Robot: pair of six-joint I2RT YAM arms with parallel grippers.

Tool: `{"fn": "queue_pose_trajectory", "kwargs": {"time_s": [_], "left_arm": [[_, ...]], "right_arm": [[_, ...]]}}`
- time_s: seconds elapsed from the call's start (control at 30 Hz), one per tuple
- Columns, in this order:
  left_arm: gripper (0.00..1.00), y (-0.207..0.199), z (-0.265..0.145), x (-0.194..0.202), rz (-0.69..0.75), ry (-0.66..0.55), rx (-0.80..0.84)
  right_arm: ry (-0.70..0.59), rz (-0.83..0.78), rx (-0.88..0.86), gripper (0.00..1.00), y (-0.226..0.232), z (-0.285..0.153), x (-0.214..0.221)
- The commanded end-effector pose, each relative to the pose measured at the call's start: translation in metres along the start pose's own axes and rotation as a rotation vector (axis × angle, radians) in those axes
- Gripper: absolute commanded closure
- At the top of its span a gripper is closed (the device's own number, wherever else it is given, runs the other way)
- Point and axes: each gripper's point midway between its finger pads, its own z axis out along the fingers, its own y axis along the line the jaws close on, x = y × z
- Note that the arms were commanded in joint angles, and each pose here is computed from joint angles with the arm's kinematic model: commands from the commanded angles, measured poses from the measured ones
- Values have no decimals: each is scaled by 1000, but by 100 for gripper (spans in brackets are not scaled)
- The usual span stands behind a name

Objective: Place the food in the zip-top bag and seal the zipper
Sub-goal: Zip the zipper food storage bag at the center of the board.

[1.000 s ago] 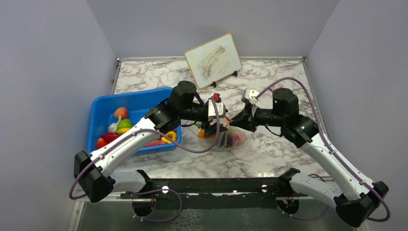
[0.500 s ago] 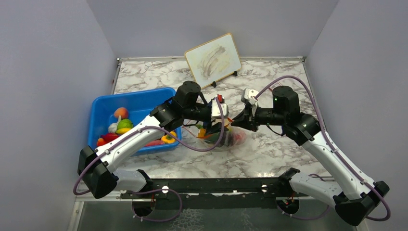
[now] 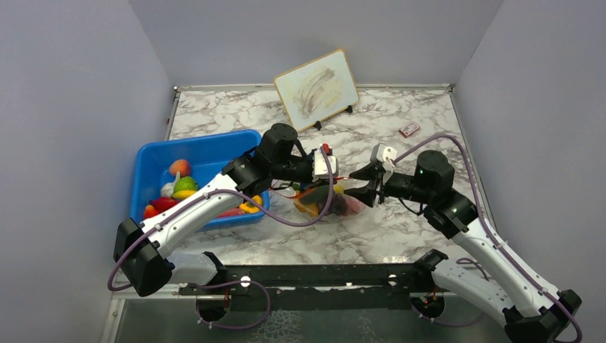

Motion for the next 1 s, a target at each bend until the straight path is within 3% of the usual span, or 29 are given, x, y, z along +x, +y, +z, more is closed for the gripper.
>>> {"fn": "queue_pose_trajectory", "kwargs": {"time_s": [0.0, 0.13, 0.33, 0.63, 0.73, 0.83, 0.9, 0.97], "left_arm": [[100, -5, -9, -19, 33, -64, -8], [100, -12, -13, -28, 48, -112, 10], [100, -18, -15, -32, 56, -143, 30], [100, -20, -15, -33, 56, -153, 31], [100, -20, -16, -34, 59, -155, 27], [100, -20, -17, -34, 55, -157, 19], [86, -15, -19, -37, 45, -163, -11], [65, -10, -22, -44, 35, -180, -43]], "right_arm": [[-244, -49, 41, 50, 3, -5, -31], [-283, -65, 46, 41, 5, -5, -23], [-297, -85, 43, 47, 3, 1, -19], [-275, -128, -4, 80, 7, 8, -10], [-246, -132, -5, 98, 6, 10, -2], [-232, -127, -8, 99, 7, 11, 2], [-235, -129, -16, 99, 8, 11, 1], [-245, -130, -24, 99, 10, 11, -1]]}}
